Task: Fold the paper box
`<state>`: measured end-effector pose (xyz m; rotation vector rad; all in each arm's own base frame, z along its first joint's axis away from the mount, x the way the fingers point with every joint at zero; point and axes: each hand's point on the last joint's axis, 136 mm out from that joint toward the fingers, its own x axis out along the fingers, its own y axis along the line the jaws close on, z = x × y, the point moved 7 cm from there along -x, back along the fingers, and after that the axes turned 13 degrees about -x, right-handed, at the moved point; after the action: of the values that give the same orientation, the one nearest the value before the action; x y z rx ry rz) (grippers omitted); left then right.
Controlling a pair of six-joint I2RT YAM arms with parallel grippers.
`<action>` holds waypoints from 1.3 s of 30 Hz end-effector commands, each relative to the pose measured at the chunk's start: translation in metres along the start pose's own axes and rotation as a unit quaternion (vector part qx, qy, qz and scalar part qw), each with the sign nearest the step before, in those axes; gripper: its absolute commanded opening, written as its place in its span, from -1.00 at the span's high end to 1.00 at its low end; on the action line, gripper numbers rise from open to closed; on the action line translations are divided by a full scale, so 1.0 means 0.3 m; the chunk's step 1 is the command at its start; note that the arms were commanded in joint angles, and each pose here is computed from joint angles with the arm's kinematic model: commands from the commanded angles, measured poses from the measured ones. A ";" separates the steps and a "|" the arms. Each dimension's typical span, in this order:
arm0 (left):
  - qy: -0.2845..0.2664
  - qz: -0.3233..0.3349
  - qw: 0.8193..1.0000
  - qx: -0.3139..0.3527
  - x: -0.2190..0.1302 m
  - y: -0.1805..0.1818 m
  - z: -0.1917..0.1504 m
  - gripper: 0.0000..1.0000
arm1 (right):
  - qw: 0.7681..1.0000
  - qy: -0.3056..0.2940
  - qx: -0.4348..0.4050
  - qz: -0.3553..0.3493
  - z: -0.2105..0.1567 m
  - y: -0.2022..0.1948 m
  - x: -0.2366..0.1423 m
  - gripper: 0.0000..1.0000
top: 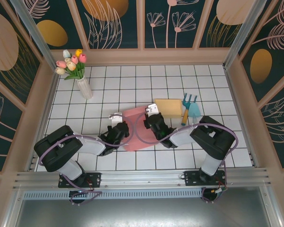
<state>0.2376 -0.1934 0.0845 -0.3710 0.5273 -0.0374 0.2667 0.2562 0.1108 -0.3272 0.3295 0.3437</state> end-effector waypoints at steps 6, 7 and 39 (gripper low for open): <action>-0.017 0.024 0.999 -0.038 -0.019 0.006 0.021 0.94 | 0.993 0.046 0.013 -0.109 -0.043 -0.101 0.012 0.51; -0.014 0.016 0.999 -0.040 -0.020 0.000 0.020 0.94 | 0.997 0.035 0.016 -0.062 -0.039 -0.076 0.014 0.38; -0.044 0.095 0.994 -0.044 -0.012 0.048 0.027 0.92 | 0.985 0.088 0.048 -0.142 -0.142 -0.177 -0.001 0.49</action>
<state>0.2376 -0.2111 0.0975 -0.4799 0.5409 -0.0259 0.2736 0.2369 0.0951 -0.1860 0.4415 0.2344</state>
